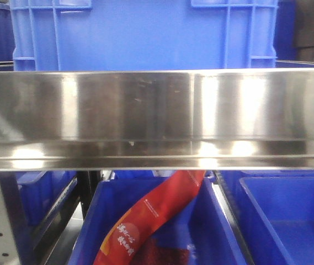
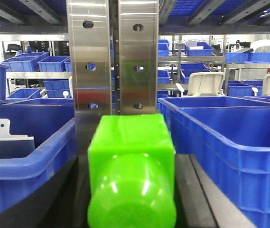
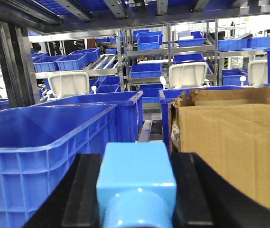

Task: Grab block from conveyor and place in blue bin

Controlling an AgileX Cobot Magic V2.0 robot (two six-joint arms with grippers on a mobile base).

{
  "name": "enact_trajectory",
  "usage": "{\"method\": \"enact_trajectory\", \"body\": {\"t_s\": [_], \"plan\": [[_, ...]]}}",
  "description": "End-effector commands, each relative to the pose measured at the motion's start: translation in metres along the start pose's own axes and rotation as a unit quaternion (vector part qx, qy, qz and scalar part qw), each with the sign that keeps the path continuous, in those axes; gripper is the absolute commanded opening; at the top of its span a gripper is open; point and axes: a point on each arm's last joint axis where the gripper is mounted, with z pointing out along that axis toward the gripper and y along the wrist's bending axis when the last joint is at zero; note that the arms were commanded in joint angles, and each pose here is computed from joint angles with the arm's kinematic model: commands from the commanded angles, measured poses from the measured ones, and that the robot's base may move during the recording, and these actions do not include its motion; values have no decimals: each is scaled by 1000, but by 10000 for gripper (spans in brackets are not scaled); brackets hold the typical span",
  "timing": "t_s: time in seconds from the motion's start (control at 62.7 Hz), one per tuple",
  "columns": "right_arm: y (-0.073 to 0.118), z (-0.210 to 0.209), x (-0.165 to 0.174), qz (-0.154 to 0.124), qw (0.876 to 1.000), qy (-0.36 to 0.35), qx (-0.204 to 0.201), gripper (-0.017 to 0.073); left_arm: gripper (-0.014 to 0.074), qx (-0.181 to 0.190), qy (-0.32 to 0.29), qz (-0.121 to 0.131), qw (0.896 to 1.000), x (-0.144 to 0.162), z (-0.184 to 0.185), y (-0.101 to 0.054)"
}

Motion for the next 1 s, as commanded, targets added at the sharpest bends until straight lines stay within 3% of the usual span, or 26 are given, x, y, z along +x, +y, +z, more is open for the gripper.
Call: {"method": "enact_trajectory", "body": {"t_s": [0.0, 0.989], "plan": [[0, -1, -4, -2, 1000, -15, 1, -162, -111, 0, -13, -7, 1000, -2, -1, 0], [0, -1, -5, -2, 1000, -22, 2, -162, -111, 0, -13, -7, 1000, -2, -1, 0]]}}
